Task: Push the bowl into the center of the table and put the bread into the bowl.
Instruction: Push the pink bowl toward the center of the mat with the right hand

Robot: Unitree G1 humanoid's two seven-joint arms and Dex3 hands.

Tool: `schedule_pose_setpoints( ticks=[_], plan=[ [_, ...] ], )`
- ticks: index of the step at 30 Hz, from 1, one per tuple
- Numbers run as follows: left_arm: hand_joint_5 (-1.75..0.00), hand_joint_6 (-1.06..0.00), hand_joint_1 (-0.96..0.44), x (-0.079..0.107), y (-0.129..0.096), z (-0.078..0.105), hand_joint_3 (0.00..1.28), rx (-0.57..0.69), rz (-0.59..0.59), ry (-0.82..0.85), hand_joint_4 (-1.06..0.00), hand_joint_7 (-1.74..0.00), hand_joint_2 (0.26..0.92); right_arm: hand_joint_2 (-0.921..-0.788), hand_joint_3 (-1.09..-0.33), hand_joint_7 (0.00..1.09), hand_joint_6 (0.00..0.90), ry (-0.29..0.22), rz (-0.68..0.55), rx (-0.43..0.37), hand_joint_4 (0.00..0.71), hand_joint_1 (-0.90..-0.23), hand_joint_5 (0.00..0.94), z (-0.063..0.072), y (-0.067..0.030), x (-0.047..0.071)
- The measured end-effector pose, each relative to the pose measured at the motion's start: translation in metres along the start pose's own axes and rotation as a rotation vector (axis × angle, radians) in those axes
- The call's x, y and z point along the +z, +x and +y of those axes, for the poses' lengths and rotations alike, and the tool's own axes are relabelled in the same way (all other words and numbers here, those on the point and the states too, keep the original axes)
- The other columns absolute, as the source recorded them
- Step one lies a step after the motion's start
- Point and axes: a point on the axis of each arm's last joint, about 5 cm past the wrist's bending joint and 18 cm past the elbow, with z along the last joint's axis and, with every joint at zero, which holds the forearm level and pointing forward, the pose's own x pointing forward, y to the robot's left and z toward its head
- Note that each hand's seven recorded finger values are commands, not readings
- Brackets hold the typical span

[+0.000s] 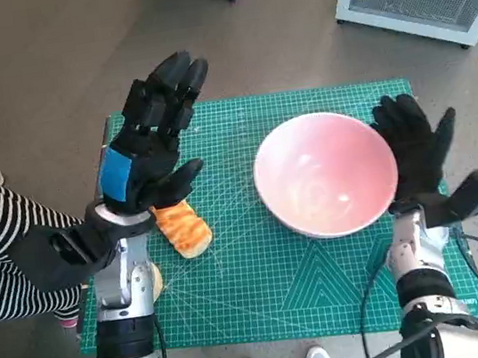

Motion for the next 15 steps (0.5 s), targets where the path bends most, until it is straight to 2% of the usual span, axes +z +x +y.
schedule_pose_setpoints(
  ticks=[9, 15],
  plan=[
    [-0.2, 0.0, -0.63, 0.0, -0.004, 0.0, 0.31, 0.022, 0.005, 0.006, -0.01, -0.54, 0.921, -0.921, -0.868, 0.35, 0.035, 0.018, 0.029, 0.042, 0.034, -0.57, 0.0, 0.014, 0.0085, 0.0],
    [-0.19, 0.0, -0.63, -0.001, -0.006, 0.001, 0.31, 0.038, 0.011, 0.008, -0.01, -0.54, 0.921, -0.921, -0.851, 0.35, 0.029, 0.03, 0.06, 0.048, 0.03, -0.584, 0.001, 0.022, 0.0098, -0.004]
  ],
)
